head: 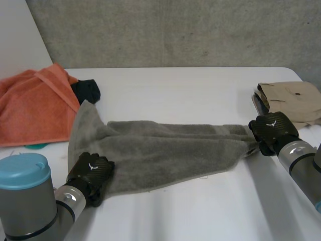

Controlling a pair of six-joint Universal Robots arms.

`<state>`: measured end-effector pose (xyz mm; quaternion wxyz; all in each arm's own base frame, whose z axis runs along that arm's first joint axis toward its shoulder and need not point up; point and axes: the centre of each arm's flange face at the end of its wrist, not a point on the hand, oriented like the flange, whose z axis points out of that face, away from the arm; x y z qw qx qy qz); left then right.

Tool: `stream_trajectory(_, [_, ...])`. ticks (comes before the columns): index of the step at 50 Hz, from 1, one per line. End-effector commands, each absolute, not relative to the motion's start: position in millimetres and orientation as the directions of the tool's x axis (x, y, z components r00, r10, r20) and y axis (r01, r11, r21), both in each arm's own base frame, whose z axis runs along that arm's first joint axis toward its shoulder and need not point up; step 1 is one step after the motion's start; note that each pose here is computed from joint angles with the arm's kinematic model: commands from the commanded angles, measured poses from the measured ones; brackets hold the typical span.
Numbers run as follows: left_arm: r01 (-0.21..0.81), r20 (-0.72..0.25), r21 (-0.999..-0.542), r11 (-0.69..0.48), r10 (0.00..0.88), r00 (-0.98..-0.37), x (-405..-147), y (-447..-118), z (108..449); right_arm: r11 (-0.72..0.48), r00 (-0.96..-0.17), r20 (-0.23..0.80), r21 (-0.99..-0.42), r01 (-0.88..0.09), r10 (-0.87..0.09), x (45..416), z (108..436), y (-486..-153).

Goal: Fold the laundry.

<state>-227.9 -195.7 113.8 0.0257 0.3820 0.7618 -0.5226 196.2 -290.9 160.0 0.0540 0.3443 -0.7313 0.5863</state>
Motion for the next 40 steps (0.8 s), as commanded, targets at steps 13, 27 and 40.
stream_trajectory(13, [0.582,-0.469,-0.807,0.102,0.49,-0.735,-231.5,-219.9,119.8,0.075,-0.755,0.483,-0.819,-0.569,-0.443,196.5,159.0,-289.8])
stream_trajectory(27, [0.52,-0.486,-0.854,-0.014,0.376,-0.789,-222.5,-234.7,194.1,-0.03,-0.736,0.566,-0.8,-0.6,-0.372,192.0,218.8,-286.7])
stream_trajectory(40, [0.396,-0.472,-0.871,-0.29,0.275,-0.837,-214.7,-202.2,355.2,-0.124,-0.641,0.716,-0.688,-0.715,-0.277,175.2,364.1,-249.2])
